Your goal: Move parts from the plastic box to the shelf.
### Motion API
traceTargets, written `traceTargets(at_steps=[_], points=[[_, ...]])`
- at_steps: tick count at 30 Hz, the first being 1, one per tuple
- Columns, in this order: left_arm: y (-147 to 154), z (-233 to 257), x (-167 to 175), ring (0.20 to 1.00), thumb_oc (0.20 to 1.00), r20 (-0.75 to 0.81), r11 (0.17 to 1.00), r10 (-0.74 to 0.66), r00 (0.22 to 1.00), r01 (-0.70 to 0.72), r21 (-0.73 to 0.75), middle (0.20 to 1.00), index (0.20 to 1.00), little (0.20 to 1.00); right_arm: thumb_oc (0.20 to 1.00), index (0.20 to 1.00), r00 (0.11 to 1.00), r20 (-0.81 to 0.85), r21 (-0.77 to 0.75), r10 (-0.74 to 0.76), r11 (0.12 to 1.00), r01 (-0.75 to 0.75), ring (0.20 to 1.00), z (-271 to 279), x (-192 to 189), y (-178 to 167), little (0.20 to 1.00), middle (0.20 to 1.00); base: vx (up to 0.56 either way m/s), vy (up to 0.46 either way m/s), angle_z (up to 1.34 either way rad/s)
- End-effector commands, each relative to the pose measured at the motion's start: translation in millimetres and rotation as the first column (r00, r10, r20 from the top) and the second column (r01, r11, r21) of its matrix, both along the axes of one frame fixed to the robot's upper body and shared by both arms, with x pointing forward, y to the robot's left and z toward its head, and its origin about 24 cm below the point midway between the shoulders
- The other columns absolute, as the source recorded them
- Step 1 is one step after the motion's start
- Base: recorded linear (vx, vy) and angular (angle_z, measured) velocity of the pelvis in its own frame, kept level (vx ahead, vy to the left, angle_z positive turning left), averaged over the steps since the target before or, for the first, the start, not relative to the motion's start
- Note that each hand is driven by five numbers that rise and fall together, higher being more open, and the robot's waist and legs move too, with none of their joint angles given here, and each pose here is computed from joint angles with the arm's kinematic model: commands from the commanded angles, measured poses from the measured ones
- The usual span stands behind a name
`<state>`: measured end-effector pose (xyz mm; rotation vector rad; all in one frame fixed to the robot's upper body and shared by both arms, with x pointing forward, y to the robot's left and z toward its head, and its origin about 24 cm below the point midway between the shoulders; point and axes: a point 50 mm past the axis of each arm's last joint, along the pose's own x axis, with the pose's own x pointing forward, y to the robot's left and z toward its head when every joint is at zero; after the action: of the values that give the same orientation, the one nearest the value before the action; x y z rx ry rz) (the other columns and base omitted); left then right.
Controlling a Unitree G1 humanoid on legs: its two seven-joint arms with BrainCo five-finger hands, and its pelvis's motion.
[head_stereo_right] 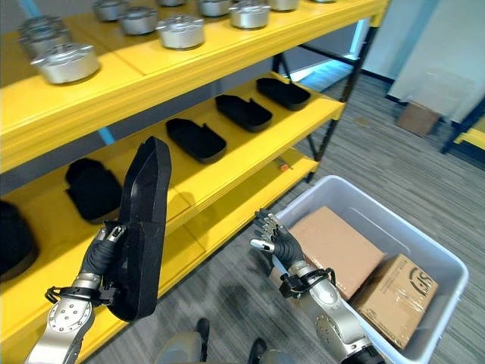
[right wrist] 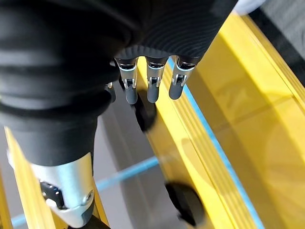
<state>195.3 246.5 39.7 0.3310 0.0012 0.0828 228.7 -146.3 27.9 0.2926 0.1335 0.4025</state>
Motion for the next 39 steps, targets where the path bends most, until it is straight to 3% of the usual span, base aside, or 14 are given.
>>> traceTargets(at_steps=[1,5,16,26,39], points=[[7,32,0,0.2,0.2,0.158,1.0,-0.011,0.987,0.007,0.025,0.2,0.2,0.2,1.0,1.0,0.994,0.107,0.098,0.0,0.995,-0.011,1.0,22,2,5,1.0,1.0,-0.13,0.06,0.5],[1,27,2,0.2,0.2,0.135,1.0,-0.031,0.99,0.031,0.001,0.2,0.2,0.2,1.0,1.0,0.997,0.04,0.11,-0.061,0.992,0.056,1.0,8,-6,-6,1.0,1.0,-0.04,0.088,0.69],[-11,30,13,0.2,0.2,0.141,0.994,-0.111,0.984,0.111,0.003,0.2,0.2,0.2,1.0,1.0,0.985,0.045,0.078,-0.165,0.984,0.161,1.0,7,-3,-22,1.0,1.0,-0.04,0.269,0.69],[-1,36,12,0.2,0.2,0.147,0.994,-0.102,0.984,0.094,0.059,0.2,0.2,0.2,1.0,1.0,0.992,0.058,0.102,-0.108,0.99,0.101,1.0,9,0,-4,1.0,1.0,-0.08,0.351,0.31],[-13,33,21,0.2,0.2,0.151,0.99,-0.136,0.979,0.131,0.047,0.2,0.2,0.2,1.0,1.0,0.999,0.041,0.134,-0.025,0.991,0.019,1.0,5,0,12,1.0,1.0,-0.02,0.224,0.26]])
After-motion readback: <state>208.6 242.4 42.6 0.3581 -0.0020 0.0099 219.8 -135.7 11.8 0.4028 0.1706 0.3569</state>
